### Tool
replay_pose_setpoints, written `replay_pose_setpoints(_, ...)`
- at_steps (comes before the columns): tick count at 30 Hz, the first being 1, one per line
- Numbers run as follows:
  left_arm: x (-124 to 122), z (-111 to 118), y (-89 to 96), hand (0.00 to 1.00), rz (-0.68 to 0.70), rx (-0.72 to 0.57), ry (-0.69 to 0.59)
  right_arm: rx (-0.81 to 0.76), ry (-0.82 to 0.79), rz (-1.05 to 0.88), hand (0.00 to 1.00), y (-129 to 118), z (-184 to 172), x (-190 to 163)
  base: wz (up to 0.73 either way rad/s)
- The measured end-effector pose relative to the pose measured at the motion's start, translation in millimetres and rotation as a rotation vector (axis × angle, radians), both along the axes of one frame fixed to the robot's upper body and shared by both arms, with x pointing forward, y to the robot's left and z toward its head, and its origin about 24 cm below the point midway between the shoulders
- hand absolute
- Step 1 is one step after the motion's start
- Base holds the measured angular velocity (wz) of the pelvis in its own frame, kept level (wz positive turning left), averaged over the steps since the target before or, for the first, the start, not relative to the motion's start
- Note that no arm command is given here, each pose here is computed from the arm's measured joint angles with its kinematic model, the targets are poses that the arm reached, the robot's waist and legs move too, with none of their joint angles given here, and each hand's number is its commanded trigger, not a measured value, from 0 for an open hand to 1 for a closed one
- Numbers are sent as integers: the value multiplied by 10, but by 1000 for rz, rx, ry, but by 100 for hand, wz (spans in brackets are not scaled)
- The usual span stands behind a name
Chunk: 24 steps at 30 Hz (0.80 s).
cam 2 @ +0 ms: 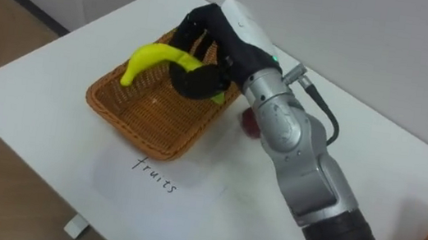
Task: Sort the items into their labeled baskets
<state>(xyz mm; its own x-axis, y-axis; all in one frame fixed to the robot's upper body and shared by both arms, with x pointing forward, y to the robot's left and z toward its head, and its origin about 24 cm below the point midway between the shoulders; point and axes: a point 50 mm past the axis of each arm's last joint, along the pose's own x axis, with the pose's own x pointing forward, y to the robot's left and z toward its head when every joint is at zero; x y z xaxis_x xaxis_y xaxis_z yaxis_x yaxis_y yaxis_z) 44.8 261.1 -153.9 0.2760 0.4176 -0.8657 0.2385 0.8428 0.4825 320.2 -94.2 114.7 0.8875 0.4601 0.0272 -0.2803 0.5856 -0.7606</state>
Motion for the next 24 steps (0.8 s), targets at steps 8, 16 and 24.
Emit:
replay_pose_setpoints(8,-23,-3,-7,0,10,3,19,-11,48,-19,100,-5,-87,20,1)
replay_pose_setpoints(16,-14,14,-10,0,6,5,4,-13,50,-21,3,-7,-92,21,3)
replay_pose_setpoints(24,-17,11,-23,0,-15,3,9,-52,129,-39,0,-67,-267,52,1)
